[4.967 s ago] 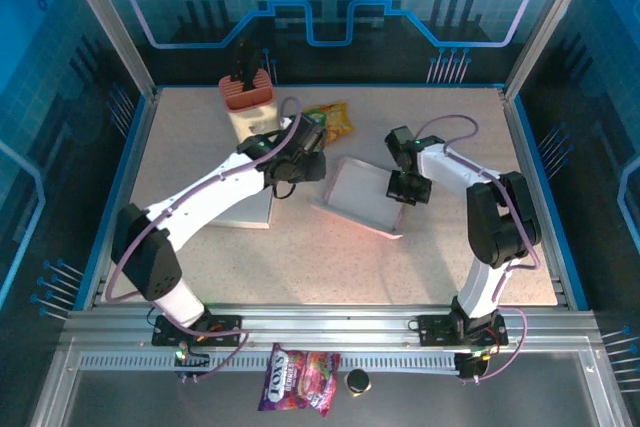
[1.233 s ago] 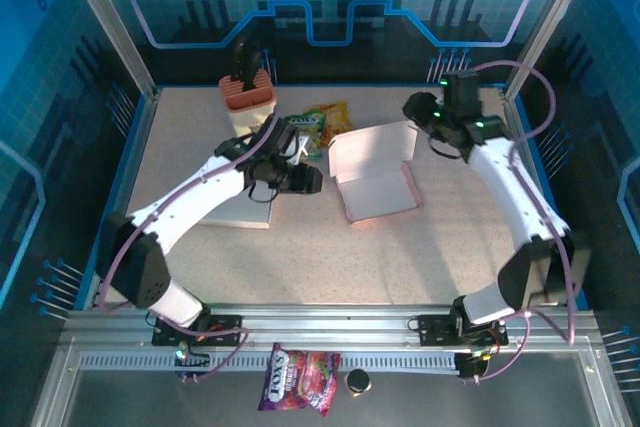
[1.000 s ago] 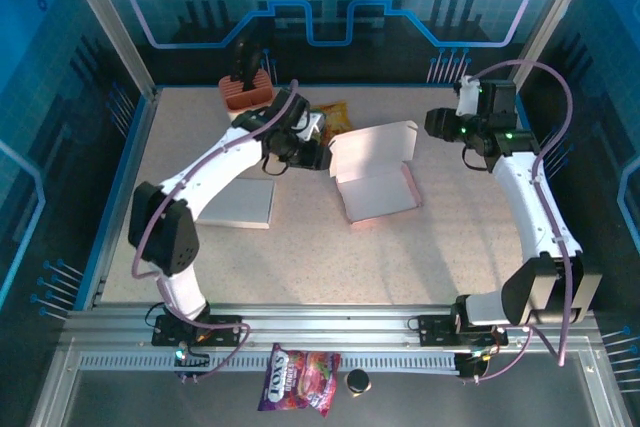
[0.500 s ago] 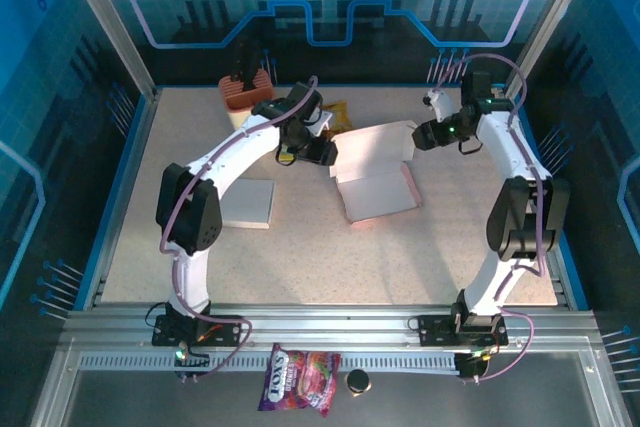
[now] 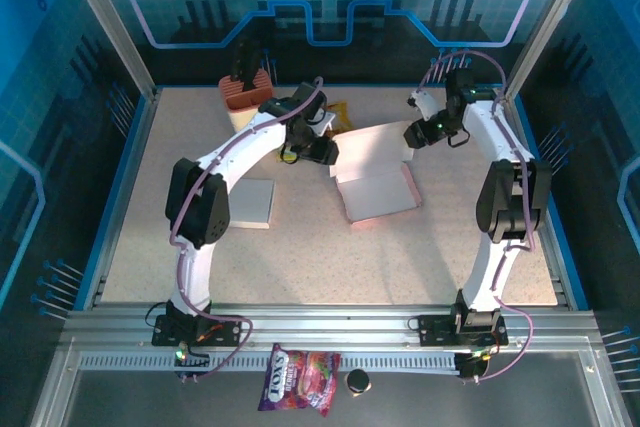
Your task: Fold the paper box
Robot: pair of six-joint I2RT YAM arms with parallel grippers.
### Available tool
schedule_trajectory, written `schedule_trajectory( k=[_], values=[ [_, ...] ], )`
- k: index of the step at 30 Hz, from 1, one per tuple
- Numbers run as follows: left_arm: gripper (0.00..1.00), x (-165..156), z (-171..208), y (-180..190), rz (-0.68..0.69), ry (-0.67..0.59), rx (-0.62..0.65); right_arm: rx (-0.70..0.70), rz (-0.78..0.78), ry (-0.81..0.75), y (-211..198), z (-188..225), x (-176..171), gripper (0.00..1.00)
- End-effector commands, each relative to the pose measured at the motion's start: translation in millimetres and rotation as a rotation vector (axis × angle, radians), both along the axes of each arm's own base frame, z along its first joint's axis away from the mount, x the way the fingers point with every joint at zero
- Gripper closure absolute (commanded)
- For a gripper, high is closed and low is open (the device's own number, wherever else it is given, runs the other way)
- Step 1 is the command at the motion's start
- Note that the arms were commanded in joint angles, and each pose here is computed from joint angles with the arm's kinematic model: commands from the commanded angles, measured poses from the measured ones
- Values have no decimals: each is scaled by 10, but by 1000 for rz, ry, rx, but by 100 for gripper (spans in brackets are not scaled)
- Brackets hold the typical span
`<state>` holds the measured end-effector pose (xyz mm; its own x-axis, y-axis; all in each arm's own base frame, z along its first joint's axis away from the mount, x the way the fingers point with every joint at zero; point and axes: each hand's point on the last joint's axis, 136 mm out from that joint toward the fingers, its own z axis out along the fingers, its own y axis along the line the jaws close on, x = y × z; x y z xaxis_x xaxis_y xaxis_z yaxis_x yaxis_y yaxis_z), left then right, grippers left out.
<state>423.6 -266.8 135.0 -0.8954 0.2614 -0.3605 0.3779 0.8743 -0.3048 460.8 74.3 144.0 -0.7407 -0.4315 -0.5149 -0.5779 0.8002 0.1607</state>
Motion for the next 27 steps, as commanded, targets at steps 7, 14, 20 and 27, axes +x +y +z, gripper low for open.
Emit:
schedule_trajectory(
  k=[7,14,20,27],
  values=[
    [71,154,-8,-55,-12,-6,-2,-12,42,12,113,13,-33,76],
    [95,234,-17,-80,3,-16,-7,-48,56,4,172,19,-25,95],
    [100,279,30,-56,27,-41,6,-77,48,-33,272,134,-38,100],
    [100,382,151,-29,91,-105,61,-75,-91,-129,349,341,-27,100]
  ],
)
